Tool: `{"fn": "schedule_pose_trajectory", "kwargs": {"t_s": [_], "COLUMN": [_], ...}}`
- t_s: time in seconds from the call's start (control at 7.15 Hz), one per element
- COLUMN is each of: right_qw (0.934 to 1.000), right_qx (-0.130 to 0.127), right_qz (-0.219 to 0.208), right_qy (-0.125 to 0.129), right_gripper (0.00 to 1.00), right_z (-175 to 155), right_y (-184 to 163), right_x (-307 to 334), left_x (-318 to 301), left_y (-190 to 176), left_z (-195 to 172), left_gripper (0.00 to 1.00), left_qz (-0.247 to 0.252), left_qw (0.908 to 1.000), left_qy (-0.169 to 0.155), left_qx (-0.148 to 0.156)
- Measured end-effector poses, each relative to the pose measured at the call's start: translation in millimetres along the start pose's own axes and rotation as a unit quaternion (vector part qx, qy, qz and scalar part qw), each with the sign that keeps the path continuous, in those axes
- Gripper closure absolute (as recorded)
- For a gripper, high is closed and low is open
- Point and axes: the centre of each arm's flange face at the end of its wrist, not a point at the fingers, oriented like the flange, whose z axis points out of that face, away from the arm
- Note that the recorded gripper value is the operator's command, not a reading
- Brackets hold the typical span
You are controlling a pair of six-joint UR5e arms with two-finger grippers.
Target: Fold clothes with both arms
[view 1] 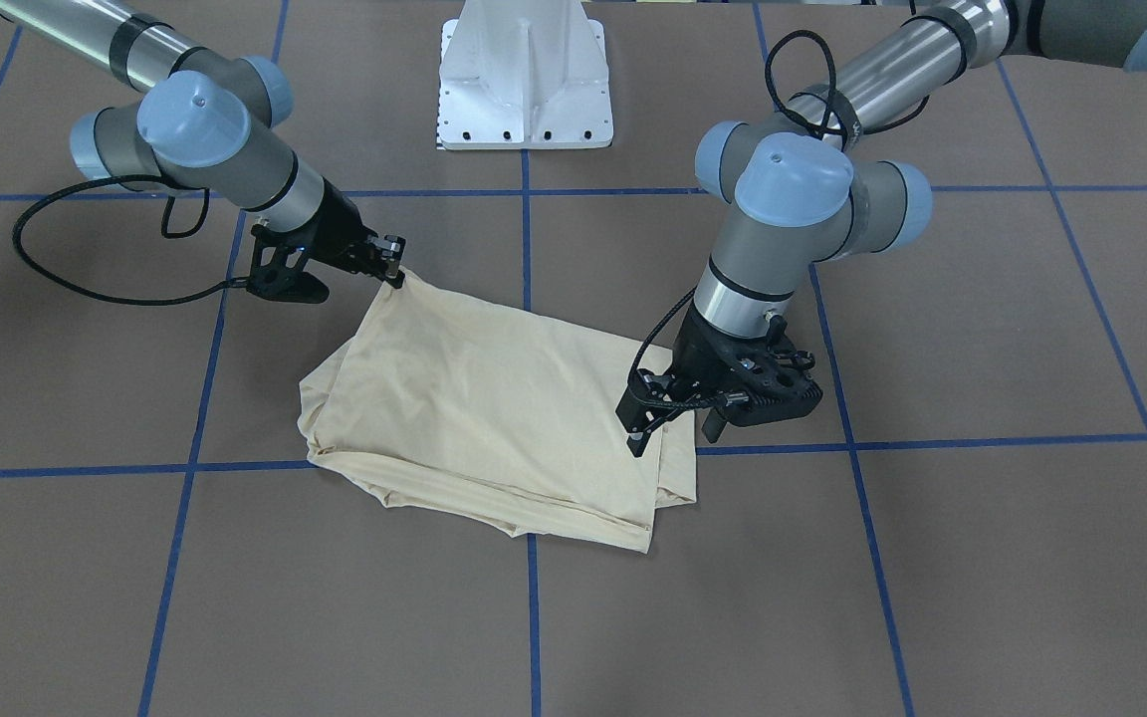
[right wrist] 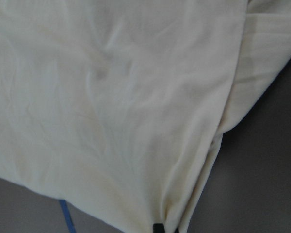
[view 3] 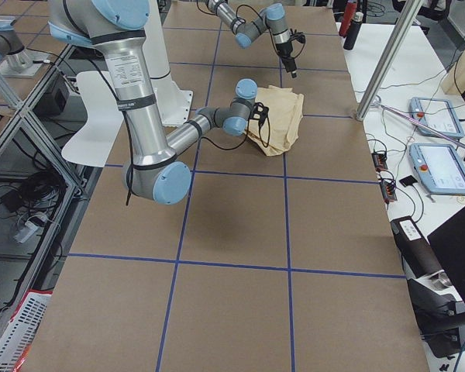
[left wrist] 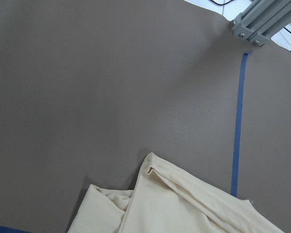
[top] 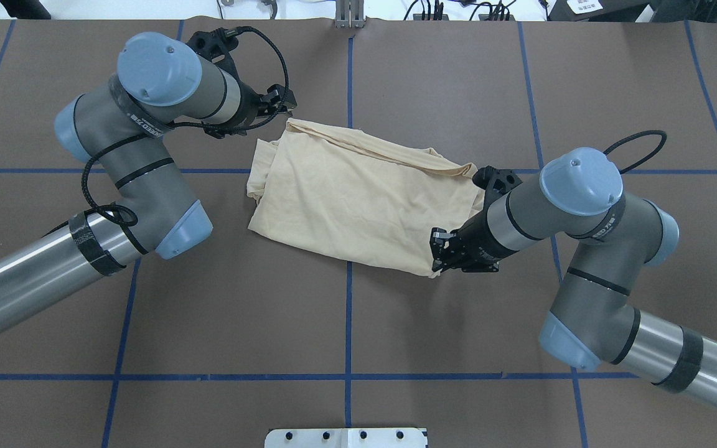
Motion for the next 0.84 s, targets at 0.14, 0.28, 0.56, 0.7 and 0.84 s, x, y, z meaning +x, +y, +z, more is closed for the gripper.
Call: {"fn": "schedule_pose_trajectory", "kwargs": {"t_s": [0.14,0.28,0.56,0.7,0.84], "right_qw": [0.9997,0.9988,0.9952,0.9930,0.9910], "right_qx": [-0.023,-0.047,-0.094,-0.116,-0.132], "right_qz": [0.006,0.011,0.021,0.018,0.012], "right_qy": [-0.005,-0.010,-0.018,-0.017,-0.018], "right_gripper": [1.00,1.00,1.00,1.00,0.94], "right_z": [9,19,39,51,62], "right_y": [30,62,121,149,172], "right_x": [-10,-22,-49,-59,-71], "left_x": [-1,-1,-3,-4,-2], "left_y": [0,1,0,1,2], "left_z": [0,1,1,-1,-6], "left_gripper": [0.01,0.01,0.01,0.01,0.01], "left_qz": [0.000,0.000,0.000,0.000,0.001], "left_qw": [1.0000,1.0000,1.0000,1.0000,1.0000], "left_qy": [-0.001,-0.001,-0.002,0.000,0.004], "left_qx": [0.000,0.000,0.000,0.000,-0.001]}}
